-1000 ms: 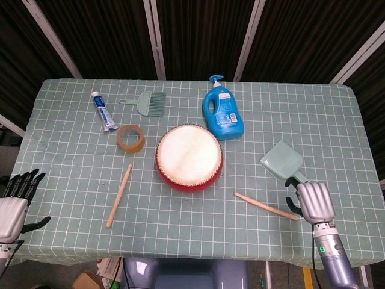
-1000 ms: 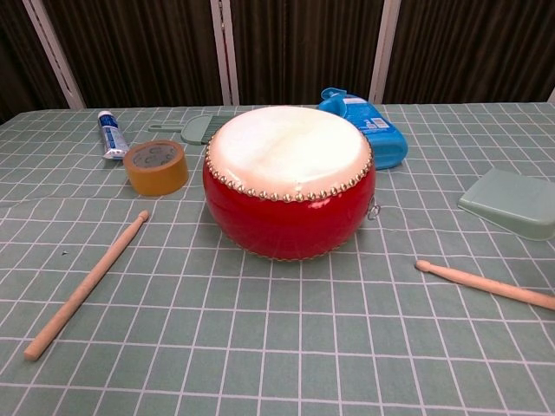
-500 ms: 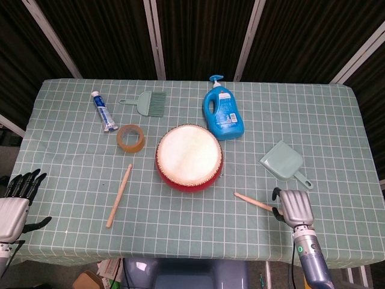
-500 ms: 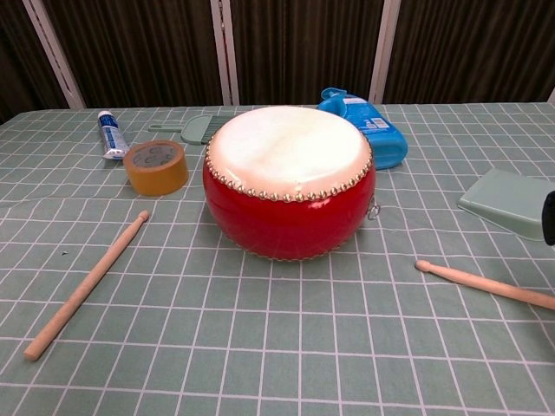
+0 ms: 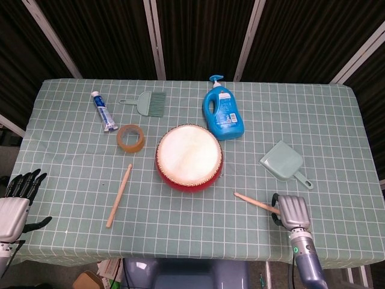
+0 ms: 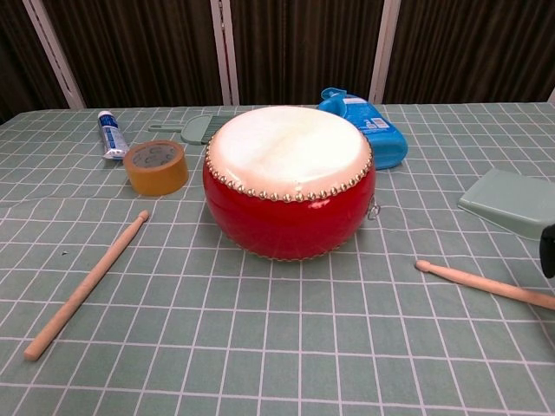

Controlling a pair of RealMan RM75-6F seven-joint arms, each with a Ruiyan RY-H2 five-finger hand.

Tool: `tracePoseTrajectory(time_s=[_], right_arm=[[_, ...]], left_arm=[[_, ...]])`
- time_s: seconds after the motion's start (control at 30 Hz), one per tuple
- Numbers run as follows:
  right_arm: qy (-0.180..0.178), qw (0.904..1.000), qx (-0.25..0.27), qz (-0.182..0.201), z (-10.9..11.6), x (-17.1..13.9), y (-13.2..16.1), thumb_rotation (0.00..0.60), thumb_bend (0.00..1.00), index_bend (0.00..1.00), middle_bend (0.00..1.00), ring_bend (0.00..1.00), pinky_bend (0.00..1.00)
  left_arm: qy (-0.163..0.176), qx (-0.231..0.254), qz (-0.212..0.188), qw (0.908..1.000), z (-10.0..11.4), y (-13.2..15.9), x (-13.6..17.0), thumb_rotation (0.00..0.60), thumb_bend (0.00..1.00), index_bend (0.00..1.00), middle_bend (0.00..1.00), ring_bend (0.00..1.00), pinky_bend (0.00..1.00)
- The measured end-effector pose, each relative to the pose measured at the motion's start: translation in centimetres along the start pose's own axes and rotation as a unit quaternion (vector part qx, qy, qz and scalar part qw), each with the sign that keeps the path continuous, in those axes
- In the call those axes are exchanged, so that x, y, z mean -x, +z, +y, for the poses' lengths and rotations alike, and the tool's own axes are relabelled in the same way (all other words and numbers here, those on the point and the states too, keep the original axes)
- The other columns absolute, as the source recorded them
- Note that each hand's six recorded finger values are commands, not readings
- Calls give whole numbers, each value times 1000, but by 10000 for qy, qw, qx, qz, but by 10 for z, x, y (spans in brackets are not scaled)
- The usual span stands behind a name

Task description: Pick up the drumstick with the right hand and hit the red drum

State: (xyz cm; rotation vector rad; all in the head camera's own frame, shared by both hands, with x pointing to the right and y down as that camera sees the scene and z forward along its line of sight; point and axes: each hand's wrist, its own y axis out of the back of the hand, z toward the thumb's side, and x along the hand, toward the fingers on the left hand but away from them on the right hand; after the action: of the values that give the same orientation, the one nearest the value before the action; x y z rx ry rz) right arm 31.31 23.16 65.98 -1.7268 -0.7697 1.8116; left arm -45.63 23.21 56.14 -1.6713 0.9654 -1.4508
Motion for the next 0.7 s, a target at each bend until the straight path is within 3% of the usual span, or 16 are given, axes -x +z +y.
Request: tracePoseTrajectory(time_s=[0.7], right_arm=[[281, 9991, 66, -320, -24, 13, -8, 600, 359, 449, 1000, 1000, 1000]], left_arm=[[-17, 5, 16, 10000, -1, 1, -1, 600, 74, 0, 0, 0, 18]])
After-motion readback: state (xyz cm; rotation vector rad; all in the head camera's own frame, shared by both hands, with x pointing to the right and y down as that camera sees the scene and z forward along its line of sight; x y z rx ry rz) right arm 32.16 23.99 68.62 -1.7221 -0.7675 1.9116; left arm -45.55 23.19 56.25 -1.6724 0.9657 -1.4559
